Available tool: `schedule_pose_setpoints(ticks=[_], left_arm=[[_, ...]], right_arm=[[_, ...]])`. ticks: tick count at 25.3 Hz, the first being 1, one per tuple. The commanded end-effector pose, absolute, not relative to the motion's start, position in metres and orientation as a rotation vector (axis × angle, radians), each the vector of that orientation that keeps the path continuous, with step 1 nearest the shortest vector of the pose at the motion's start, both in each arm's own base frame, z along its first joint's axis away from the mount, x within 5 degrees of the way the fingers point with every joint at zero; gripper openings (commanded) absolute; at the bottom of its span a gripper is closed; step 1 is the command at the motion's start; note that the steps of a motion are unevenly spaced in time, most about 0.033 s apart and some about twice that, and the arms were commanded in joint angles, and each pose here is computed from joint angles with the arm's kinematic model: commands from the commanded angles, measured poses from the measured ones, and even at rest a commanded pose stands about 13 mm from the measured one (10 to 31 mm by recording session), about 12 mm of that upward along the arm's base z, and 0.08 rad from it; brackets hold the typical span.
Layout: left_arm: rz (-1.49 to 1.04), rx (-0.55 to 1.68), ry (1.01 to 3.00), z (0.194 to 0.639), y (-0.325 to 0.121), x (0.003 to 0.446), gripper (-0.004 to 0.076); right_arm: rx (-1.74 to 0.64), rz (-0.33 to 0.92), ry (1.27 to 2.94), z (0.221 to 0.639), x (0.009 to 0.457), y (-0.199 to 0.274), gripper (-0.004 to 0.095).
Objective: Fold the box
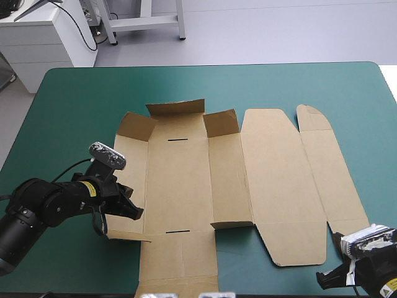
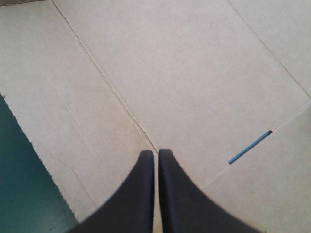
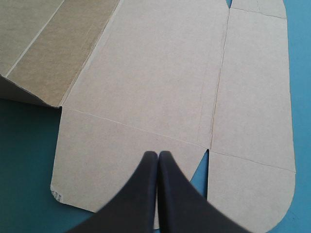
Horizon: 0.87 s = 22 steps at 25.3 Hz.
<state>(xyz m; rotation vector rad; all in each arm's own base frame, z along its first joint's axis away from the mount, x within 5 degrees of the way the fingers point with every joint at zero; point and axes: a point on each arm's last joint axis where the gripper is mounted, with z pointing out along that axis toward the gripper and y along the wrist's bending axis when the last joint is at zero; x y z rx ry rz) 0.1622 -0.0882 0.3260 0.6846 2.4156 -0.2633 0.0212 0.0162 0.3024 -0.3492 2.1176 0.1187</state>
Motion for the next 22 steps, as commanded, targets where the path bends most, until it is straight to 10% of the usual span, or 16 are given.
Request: schedule_pose_setpoints(ticks=[1,22], left_arm=[[-0.297,0.607,2.316,0.342,-0.086,0.17,0.0017],[-0.486,-0.039,2.426,0.338,0.037,0.171,0.0017]], right_arm=[[-0.328,0.107,2.038,0.315,0.024,0.016,-0.0016],[-0.411,0.057,2.023,0.315,0.024,0.016,-0.0016]])
